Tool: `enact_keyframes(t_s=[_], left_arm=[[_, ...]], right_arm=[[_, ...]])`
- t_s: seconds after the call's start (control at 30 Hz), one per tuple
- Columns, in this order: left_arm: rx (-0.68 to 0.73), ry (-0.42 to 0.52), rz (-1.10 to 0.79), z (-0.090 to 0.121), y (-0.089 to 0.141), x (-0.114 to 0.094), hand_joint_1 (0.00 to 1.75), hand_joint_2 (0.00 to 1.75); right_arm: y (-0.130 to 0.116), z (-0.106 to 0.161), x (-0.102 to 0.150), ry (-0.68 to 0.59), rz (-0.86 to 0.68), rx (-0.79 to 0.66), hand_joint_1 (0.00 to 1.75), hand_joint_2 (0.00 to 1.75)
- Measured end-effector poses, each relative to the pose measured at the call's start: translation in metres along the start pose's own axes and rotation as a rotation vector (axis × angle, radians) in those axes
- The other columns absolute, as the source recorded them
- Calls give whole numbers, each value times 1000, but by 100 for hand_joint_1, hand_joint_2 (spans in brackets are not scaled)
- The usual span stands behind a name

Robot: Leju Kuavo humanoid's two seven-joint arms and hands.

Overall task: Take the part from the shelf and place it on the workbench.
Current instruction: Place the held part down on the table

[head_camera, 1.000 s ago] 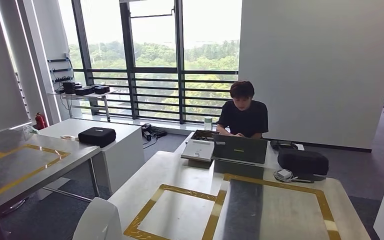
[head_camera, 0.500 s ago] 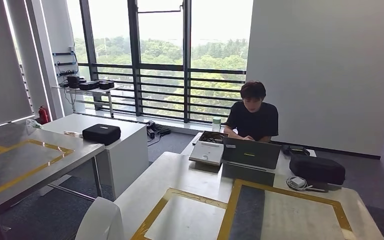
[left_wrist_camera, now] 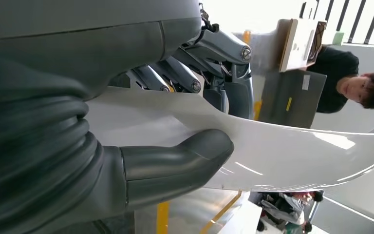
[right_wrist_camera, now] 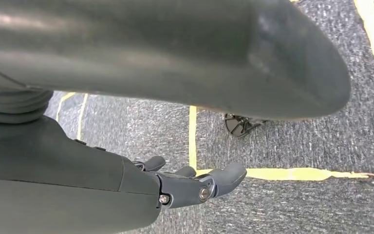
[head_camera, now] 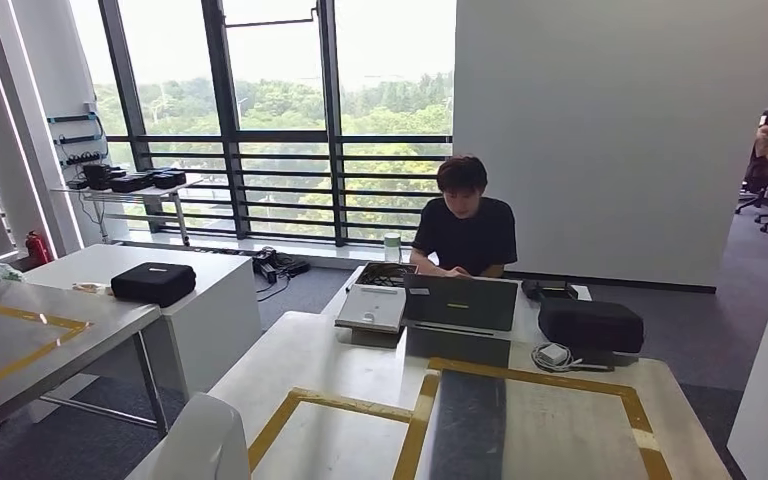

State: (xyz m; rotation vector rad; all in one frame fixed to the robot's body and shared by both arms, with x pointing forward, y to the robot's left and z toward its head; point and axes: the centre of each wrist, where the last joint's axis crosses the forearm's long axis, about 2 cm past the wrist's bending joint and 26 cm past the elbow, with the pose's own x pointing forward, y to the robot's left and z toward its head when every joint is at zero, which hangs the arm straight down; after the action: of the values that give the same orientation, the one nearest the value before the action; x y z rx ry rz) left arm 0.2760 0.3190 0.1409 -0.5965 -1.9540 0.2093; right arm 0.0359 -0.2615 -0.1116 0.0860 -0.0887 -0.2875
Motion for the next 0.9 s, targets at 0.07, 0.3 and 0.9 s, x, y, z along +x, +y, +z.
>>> enact_keyframes(t_s=[0.07, 0.3, 0.9], left_arm=[[0, 0, 0, 0, 0, 0, 175, 175], [-4, -5, 6, -2, -1, 0, 175, 175], [-4, 31, 6, -4, 0, -5, 175, 175]], right_arm=[[1, 0, 1, -2, 3, 2, 0, 0], [0, 0, 0, -1, 7, 1, 0, 0], [1, 0, 5, -5, 18, 3, 0, 0]])
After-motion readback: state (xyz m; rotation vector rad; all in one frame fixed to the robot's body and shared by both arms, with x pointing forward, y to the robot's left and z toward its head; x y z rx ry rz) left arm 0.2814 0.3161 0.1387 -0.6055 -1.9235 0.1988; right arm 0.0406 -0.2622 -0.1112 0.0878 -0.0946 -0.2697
